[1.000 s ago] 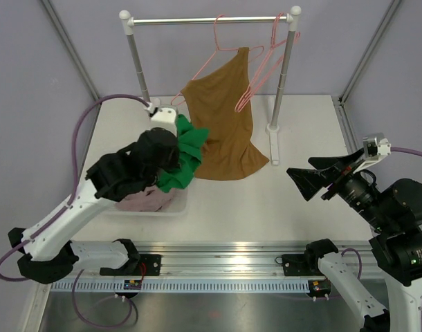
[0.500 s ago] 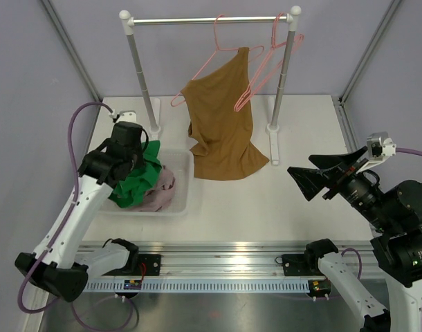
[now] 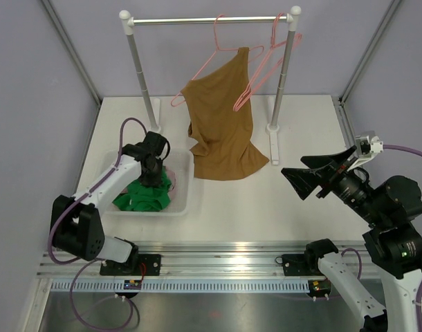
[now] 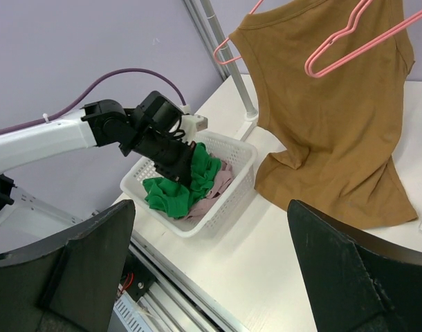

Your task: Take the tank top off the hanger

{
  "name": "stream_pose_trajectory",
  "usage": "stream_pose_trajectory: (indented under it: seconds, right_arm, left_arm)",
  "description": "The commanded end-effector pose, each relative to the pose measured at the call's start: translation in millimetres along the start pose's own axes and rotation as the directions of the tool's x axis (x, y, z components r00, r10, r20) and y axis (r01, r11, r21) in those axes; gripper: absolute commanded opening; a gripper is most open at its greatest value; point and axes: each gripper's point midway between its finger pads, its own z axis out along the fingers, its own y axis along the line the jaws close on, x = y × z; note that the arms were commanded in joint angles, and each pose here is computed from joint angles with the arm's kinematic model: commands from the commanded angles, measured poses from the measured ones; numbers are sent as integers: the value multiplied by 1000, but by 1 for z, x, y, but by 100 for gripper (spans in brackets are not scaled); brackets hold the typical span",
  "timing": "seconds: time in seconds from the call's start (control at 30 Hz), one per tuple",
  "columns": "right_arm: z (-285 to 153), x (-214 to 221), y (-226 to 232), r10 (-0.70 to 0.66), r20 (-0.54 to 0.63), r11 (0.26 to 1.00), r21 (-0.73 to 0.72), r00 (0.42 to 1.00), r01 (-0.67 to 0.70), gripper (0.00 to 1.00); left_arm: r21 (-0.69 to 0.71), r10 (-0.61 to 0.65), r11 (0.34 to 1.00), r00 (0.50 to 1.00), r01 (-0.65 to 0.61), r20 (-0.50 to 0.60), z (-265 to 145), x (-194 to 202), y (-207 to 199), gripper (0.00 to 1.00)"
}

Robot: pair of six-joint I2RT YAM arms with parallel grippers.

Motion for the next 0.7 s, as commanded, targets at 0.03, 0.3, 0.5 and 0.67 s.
stream_pose_trajectory:
  seconds: [0.03, 0.3, 0.5, 0.67]
  right_arm:
    - [0, -5, 8, -20, 23, 999, -44, 1000, 21, 100]
    - [2, -4, -4, -51, -8, 999, 17, 999, 51, 100]
    - [-1, -6, -1, -63, -20, 998, 16, 998, 63, 100]
    - [-8, -10, -6, -87, -30, 994, 68, 996, 89, 99]
  left_arm:
    - [98, 17, 995, 1000, -17, -1, 2, -2, -18, 23]
    - [137, -58, 990, 972, 28, 226, -52, -35, -10, 92]
    - [248, -179, 967, 840, 55, 512, -132, -66, -1, 99]
    - [224, -204, 972, 700, 64, 684, -184, -65, 29, 99]
